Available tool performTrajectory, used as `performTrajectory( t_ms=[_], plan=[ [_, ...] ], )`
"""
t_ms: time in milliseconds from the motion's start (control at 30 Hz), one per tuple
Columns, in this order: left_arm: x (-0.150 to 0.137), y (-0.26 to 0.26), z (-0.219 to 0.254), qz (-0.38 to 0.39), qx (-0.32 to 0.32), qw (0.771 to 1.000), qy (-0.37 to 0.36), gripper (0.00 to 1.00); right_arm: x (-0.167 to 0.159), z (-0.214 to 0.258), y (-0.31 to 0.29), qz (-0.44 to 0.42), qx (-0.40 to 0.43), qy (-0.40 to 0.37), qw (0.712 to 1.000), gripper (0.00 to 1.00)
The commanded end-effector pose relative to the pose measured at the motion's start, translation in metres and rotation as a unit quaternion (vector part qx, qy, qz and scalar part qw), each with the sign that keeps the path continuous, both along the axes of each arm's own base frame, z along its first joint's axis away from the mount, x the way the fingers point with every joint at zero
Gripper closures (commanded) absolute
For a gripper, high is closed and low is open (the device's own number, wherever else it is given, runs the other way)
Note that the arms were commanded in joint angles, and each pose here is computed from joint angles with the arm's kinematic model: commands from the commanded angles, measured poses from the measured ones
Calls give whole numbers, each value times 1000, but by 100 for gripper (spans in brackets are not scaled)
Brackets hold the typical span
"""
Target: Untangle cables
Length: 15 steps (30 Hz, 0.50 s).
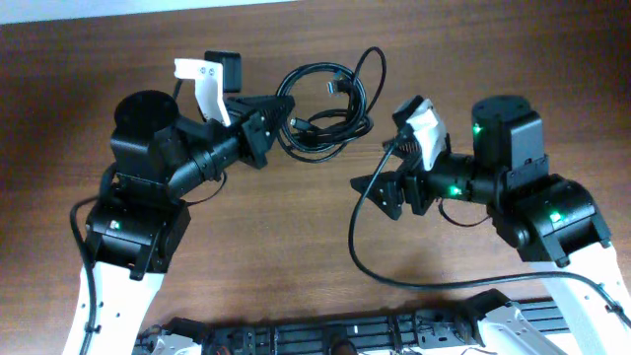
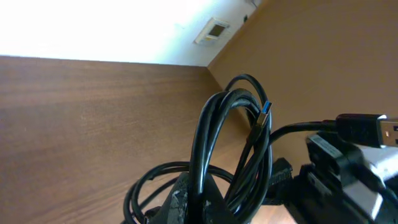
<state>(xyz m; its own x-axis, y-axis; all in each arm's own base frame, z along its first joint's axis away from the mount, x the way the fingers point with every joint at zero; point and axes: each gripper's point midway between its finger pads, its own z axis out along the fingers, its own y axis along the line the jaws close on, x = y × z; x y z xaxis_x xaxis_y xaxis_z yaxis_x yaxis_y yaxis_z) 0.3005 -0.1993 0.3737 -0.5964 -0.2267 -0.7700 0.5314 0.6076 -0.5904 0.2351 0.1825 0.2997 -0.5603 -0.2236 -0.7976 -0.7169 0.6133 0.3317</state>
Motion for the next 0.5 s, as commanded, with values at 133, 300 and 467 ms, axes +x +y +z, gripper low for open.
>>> performTrajectory(
  t_ms=[133,300,467],
  plan=[
    [-4,6,15,36,-69,995,61,100,41,12,-20,-75,-65,-98,990,9],
    [-9,6,4,46,-90,987,122,100,57,18,-22,-66,-100,-164,979,9],
    [-13,3,5,40,-113,981,151,100,66,29,-20,-70,-89,-189,976,43]
  ],
)
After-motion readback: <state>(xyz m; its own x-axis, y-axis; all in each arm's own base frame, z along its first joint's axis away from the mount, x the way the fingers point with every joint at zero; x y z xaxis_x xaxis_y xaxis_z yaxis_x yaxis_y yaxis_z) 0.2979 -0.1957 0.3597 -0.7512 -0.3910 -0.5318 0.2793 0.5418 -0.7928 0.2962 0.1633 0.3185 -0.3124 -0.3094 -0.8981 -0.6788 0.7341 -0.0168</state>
